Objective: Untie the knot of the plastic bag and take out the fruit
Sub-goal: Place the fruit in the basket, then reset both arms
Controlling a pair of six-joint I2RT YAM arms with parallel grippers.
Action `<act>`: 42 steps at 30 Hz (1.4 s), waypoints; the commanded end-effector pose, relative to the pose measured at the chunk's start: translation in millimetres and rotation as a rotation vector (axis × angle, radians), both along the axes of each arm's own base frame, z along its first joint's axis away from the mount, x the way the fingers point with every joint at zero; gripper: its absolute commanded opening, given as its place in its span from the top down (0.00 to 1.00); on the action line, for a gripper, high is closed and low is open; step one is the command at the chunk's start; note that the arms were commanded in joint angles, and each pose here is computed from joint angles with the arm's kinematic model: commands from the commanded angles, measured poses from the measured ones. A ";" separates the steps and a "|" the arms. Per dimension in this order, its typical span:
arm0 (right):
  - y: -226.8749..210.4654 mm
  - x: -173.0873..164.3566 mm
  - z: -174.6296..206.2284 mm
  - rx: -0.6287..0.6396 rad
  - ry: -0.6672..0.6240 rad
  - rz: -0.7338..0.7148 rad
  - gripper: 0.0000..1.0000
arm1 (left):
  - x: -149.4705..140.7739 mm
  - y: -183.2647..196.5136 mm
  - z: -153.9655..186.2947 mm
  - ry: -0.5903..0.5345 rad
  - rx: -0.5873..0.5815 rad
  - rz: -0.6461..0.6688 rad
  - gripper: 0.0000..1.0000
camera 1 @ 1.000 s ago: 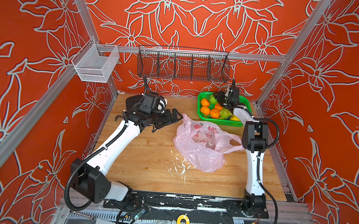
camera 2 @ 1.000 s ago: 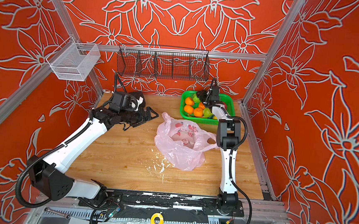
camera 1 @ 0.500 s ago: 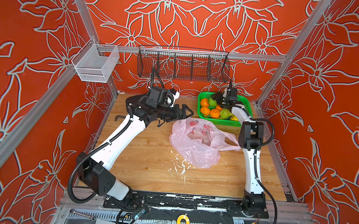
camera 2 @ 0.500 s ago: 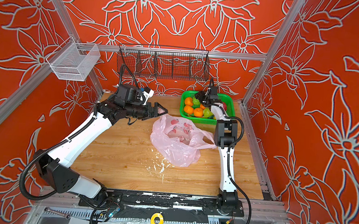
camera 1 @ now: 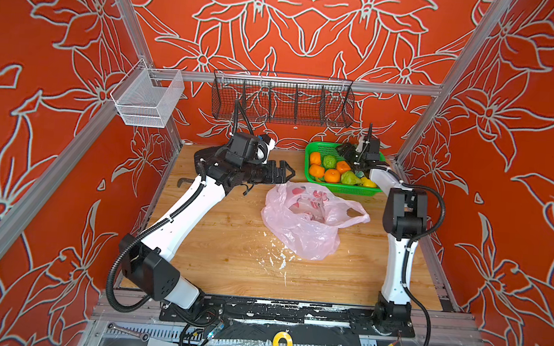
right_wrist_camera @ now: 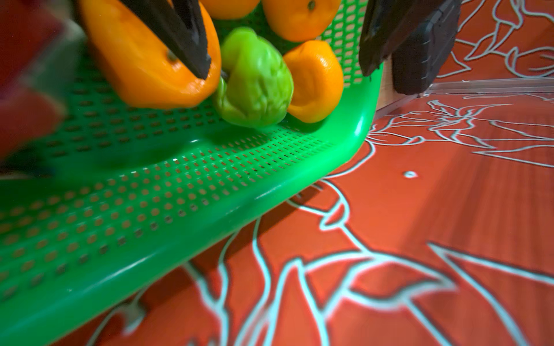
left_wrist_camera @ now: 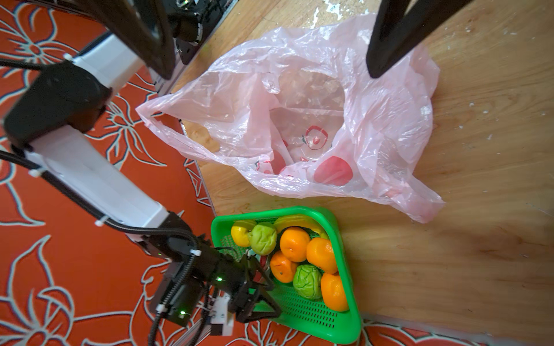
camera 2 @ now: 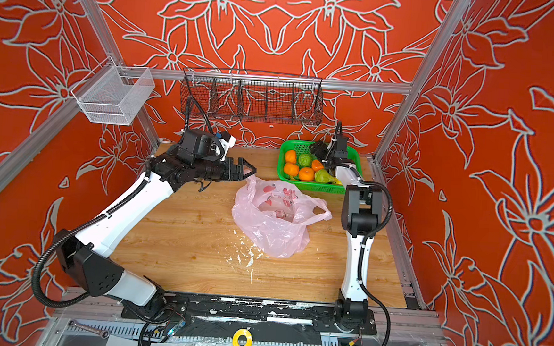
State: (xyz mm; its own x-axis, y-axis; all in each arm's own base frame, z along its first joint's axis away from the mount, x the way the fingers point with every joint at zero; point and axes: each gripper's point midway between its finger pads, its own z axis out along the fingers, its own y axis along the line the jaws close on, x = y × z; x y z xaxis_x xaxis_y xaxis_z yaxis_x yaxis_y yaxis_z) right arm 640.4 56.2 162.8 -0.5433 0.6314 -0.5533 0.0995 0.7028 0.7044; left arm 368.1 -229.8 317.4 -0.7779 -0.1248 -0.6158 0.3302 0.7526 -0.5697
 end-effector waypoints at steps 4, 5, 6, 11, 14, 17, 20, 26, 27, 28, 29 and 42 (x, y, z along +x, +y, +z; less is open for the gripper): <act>-16.8 -46.1 86.9 -0.115 -0.170 0.013 0.20 | 5.2 47.7 1.3 -0.138 0.155 0.173 0.03; -18.4 -57.6 93.5 -0.144 -0.177 0.015 0.20 | 5.5 56.5 -1.4 -0.146 0.176 0.202 0.03; -20.0 -71.7 99.1 -0.181 -0.182 0.016 0.20 | 6.1 66.8 -4.6 -0.154 0.192 0.231 0.03; -40.2 -143.2 100.9 -0.316 -0.175 -0.065 0.20 | 7.1 120.7 -30.3 -0.147 0.263 0.400 0.03; -55.9 -183.0 83.5 -0.434 -0.164 -0.121 0.20 | 7.3 152.4 -50.1 -0.138 0.338 0.487 0.03; -74.7 -218.2 59.8 -0.541 -0.129 -0.187 0.19 | 9.5 172.9 -70.4 -0.117 0.383 0.510 0.03; -87.0 -245.4 40.4 -0.631 -0.107 -0.220 0.17 | 12.1 186.7 -88.4 -0.103 0.432 0.531 0.03; -99.3 -269.1 -5.7 -0.786 -0.034 -0.196 0.08 | 16.7 200.3 -117.1 -0.102 0.462 0.541 0.03; -98.0 -266.5 -13.1 -0.800 -0.032 -0.176 0.07 | 17.0 201.0 -123.8 -0.098 0.476 0.536 0.03; -95.8 -262.8 -20.0 -0.812 -0.030 -0.150 0.07 | 16.9 202.3 -129.8 -0.095 0.492 0.530 0.03; -93.1 -259.3 -26.9 -0.817 -0.029 -0.125 0.07 | 16.5 203.6 -134.3 -0.091 0.504 0.526 0.03; -58.5 -261.6 -64.9 -0.785 -0.183 0.049 0.03 | 6.6 200.8 -176.5 -0.131 0.500 0.447 0.03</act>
